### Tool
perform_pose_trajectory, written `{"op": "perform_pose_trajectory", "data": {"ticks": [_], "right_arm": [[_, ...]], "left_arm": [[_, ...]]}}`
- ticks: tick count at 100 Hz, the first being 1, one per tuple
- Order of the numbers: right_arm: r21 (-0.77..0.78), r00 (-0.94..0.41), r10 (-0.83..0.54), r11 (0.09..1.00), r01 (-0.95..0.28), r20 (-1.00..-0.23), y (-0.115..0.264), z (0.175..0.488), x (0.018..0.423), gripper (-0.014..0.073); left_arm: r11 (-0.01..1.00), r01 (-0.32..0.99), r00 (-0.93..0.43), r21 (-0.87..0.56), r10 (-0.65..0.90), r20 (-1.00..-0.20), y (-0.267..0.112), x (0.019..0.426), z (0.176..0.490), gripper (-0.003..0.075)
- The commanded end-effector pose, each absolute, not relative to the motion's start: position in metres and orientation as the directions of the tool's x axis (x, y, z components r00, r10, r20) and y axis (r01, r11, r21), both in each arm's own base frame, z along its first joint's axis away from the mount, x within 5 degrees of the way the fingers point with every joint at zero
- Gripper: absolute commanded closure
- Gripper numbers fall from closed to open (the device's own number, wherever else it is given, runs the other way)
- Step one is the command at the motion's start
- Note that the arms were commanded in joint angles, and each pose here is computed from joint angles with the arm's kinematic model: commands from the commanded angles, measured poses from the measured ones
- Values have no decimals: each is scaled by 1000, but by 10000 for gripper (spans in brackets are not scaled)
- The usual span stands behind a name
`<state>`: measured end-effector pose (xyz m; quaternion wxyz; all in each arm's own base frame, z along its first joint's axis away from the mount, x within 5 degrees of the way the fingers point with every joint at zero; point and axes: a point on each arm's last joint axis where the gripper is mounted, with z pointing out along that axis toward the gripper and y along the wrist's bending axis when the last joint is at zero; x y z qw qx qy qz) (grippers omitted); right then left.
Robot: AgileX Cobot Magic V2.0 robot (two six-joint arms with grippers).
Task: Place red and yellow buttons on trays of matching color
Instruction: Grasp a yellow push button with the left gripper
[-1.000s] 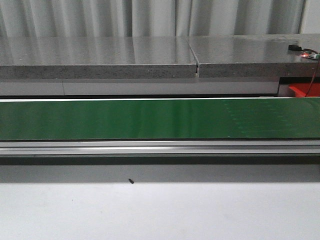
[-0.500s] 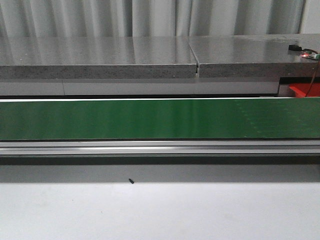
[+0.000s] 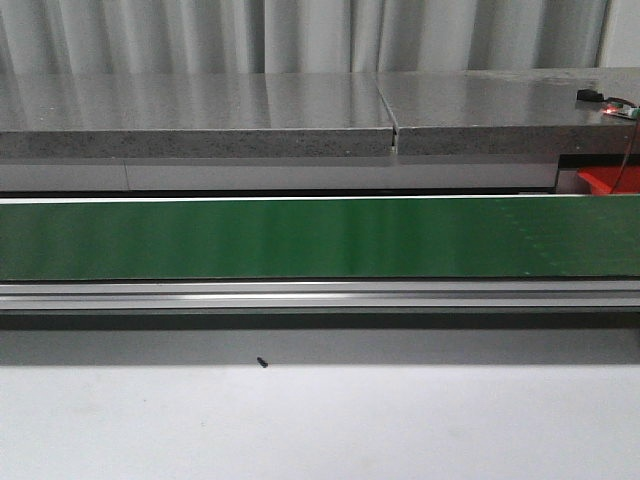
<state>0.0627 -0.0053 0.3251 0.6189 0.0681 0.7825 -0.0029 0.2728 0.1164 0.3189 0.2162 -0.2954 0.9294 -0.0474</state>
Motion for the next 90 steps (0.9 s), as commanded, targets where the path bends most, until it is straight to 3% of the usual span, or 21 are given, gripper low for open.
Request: {"op": "perform_pose_trajectory", "data": {"ticks": [1, 26, 68, 78, 90], "right_arm": [[70, -137, 84, 992, 105, -987, -6, 339, 63, 654], [70, -137, 84, 992, 105, -987, -6, 339, 63, 654], [70, -137, 84, 992, 105, -987, -6, 339, 63, 654], [70, -137, 84, 992, 105, -987, -6, 339, 63, 654], [70, -137, 84, 992, 105, -987, -6, 339, 63, 654]], "left_arm": [[848, -469, -728, -246, -529, -436, 101, 277, 335, 606], [882, -406, -795, -239, -470, -383, 80, 298, 316, 606], [886, -403, -831, -231, -460, -312, 77, 308, 297, 591], [887, -400, -834, -229, -456, -311, 77, 308, 297, 517], [889, -397, -835, -228, -452, -312, 77, 308, 297, 290]]}}
